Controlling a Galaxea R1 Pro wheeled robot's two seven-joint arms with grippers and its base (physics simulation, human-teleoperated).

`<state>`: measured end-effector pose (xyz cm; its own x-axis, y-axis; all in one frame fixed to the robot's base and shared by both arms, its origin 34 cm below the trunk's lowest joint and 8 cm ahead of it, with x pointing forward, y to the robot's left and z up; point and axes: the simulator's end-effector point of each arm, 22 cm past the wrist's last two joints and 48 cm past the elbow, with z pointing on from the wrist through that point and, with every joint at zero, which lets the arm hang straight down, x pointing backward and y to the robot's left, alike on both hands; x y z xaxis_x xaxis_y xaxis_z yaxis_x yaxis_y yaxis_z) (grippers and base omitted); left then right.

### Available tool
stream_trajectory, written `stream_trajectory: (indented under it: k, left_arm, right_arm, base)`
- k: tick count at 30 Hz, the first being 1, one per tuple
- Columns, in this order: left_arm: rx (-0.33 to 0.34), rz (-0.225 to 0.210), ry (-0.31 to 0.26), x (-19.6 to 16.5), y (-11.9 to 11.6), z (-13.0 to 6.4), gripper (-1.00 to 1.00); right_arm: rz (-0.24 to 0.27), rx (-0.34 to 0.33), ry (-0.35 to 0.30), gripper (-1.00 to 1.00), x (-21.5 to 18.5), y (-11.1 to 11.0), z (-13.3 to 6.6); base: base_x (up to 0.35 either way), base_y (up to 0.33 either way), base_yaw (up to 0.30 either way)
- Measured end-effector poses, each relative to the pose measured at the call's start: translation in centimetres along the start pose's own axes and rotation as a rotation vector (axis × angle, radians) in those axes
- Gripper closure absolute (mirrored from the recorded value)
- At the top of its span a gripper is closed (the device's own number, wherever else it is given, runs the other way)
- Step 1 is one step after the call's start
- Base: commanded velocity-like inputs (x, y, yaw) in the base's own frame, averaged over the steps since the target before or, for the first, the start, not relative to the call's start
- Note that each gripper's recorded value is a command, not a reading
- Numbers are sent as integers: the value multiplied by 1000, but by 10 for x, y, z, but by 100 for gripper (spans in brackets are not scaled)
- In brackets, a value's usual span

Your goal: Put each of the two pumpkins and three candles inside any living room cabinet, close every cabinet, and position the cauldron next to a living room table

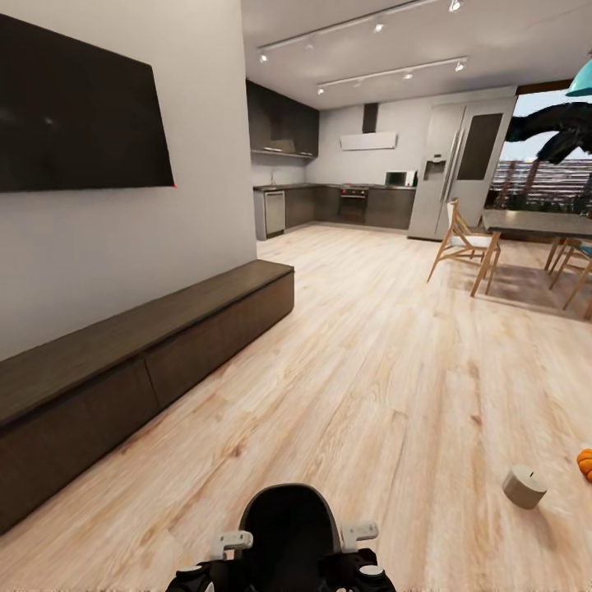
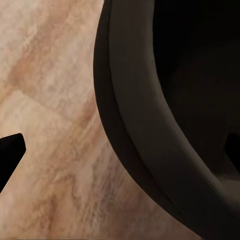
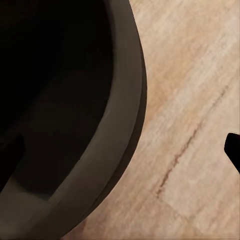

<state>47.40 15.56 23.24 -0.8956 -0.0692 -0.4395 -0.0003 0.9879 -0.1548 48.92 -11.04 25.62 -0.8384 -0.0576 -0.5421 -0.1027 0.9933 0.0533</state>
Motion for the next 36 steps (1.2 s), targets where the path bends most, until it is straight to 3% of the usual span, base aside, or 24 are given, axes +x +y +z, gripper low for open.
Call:
stream_trajectory:
  k: [13,36]
  left_arm:
    - [0,-13,51,22,2,12,-100]
    - [-4,-12,64,28,5,15,-100]
  right_arm:
    - [7,-6,51,-100,23,1,11]
    - [7,-5,65,-100,29,1,14]
  base:
    - [0,0,0]
    - [0,0,0]
